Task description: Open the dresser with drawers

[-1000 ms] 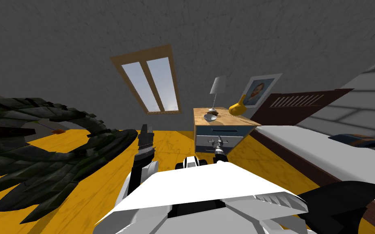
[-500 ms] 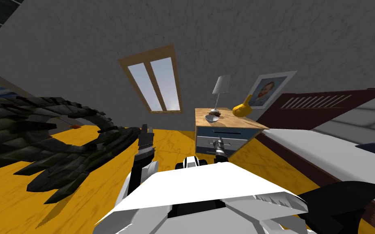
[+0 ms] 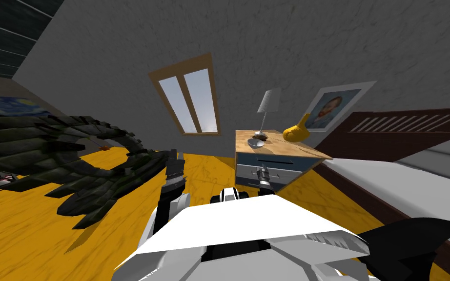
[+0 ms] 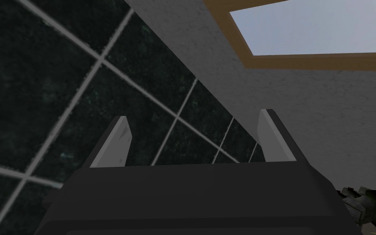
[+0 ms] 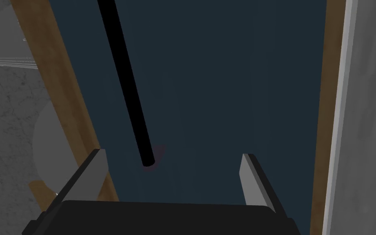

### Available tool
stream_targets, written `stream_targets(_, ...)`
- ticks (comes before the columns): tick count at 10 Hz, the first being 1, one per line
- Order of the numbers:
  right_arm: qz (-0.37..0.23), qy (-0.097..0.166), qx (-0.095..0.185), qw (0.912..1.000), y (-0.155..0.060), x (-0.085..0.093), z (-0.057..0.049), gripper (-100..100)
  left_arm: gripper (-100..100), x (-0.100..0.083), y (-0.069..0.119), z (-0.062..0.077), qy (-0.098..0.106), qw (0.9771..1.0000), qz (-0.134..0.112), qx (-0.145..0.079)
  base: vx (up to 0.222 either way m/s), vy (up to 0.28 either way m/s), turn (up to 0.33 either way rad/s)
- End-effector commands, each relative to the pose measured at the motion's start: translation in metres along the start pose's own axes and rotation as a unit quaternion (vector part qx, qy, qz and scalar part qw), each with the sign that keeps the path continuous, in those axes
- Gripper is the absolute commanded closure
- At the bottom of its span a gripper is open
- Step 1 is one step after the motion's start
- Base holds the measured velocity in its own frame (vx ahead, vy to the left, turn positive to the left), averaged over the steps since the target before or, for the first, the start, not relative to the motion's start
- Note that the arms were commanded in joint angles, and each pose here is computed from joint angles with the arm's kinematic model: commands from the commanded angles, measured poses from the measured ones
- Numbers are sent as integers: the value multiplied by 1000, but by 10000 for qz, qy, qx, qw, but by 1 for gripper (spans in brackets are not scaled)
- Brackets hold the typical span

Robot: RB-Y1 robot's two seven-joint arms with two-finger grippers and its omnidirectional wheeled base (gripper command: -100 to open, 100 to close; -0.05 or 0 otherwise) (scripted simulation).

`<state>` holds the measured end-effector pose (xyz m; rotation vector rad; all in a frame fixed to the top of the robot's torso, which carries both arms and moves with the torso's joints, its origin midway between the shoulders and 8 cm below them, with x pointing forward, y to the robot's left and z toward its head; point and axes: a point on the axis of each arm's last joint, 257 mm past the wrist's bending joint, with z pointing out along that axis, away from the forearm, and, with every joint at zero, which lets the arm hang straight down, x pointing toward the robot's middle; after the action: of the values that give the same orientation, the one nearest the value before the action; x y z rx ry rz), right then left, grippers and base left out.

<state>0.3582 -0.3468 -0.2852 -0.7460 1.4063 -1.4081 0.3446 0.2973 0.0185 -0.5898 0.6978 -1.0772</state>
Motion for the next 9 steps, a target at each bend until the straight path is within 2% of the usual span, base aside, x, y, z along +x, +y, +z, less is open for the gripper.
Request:
stream_targets(1, -430, -166, 238, 9987, -8, -3, -2, -100, 0, 0, 0, 0, 0, 10000, 0, 0, 11, -39, 105)
stream_targets(3, -639, -260, 356, 9970, -12, -5, -4, -100, 0, 0, 0, 0, 0, 10000, 0, 0, 8, -32, 69)
stream_targets(4, -568, -230, 313, 9976, -11, -4, -3, -100, 0, 0, 0, 0, 0, 10000, 0, 0, 2, -13, 13)
stream_targets(6, -571, -263, 319, 9975, -20, -6, 8, -100, 0, 0, 0, 0, 0, 10000, 0, -1, 63, -18, -32)
stream_targets(7, -570, -249, 330, 9975, -18, -5, 6, -100, 0, 0, 0, 0, 0, 10000, 1, -1, 36, -14, 0)
stream_targets(8, -580, -238, 324, 9975, -13, -5, -1, 100, 0, 0, 0, 0, 0, 10000, 0, 0, -30, 11, 41)
stream_targets(9, -581, -250, 314, 9975, -15, -6, 2, 100, 0, 0, 0, 0, 0, 10000, 0, 0, -15, -2, -8)
